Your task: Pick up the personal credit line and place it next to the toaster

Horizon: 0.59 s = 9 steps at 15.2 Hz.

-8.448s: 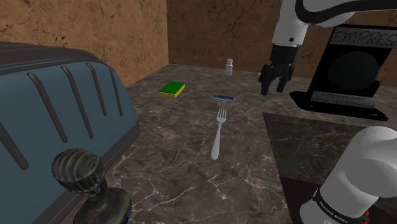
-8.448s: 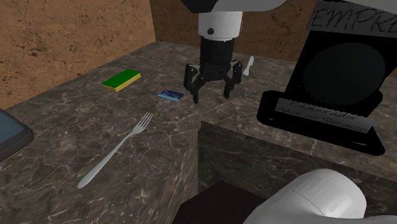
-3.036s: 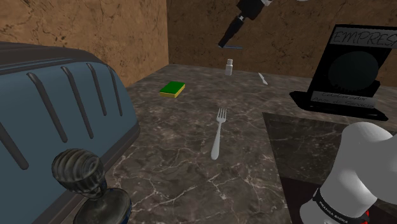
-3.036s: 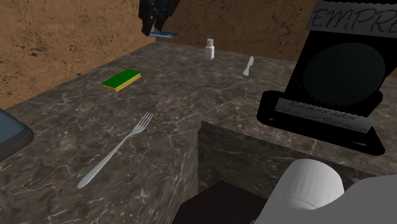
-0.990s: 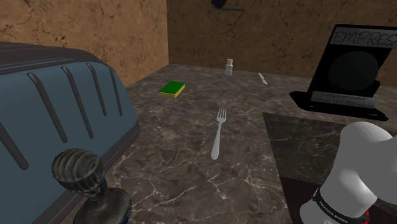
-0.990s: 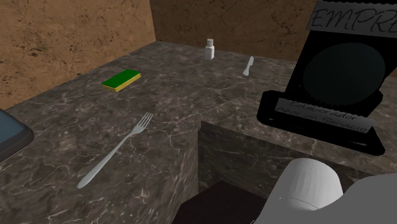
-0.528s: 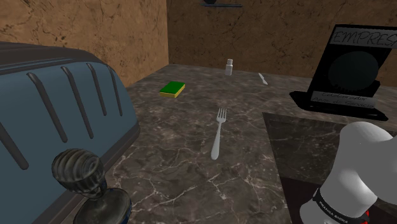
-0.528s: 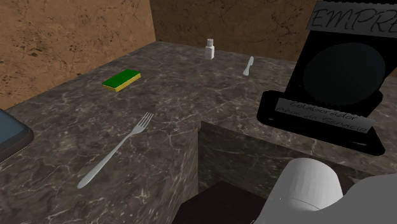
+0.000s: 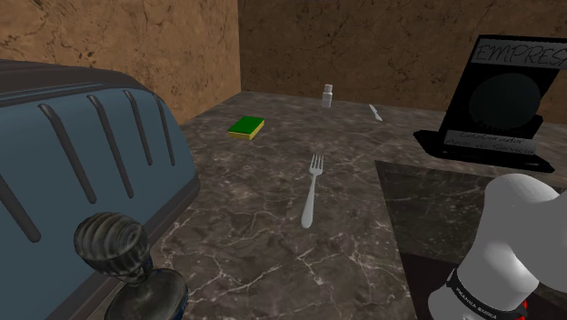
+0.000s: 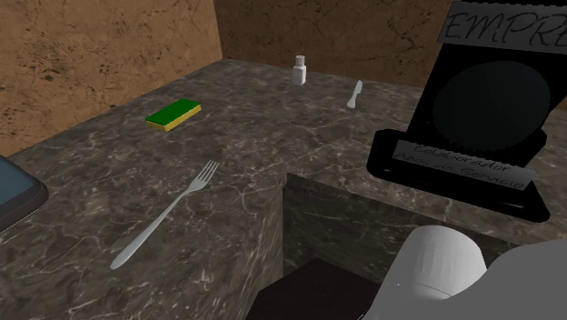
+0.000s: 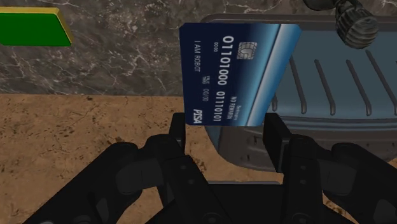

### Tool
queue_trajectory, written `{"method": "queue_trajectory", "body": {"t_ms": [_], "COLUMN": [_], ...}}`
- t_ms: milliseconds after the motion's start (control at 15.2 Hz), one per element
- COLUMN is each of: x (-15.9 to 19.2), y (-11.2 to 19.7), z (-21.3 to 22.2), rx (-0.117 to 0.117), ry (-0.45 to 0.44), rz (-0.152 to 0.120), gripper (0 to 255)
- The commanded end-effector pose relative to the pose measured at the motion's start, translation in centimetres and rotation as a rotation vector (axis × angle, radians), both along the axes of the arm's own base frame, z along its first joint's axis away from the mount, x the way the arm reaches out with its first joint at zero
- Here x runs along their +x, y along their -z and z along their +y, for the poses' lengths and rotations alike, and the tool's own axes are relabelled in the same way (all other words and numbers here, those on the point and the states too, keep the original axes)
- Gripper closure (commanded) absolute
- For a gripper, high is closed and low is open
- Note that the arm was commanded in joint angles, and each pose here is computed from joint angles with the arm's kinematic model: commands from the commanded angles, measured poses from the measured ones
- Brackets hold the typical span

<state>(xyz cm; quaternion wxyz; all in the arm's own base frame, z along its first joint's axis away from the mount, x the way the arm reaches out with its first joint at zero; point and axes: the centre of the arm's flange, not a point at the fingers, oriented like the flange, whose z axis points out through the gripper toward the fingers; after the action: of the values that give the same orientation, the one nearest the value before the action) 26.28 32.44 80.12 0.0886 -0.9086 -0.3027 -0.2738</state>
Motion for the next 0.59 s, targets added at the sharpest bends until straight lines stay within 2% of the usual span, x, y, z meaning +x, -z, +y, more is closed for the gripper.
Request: {"method": "queue_trajectory", "body": {"t_ms": [0, 132, 528], "x": [-1.4, -2.2, -2.2], "y": [0.3, 0.3, 3.5], "z": [2.1, 3.5, 3.5], "rx": [0.001, 0.001, 0.001], "ry": [0.002, 0.002, 0.002], "rz": [0.001, 0.001, 0.001], "gripper": [255, 255, 255]}}
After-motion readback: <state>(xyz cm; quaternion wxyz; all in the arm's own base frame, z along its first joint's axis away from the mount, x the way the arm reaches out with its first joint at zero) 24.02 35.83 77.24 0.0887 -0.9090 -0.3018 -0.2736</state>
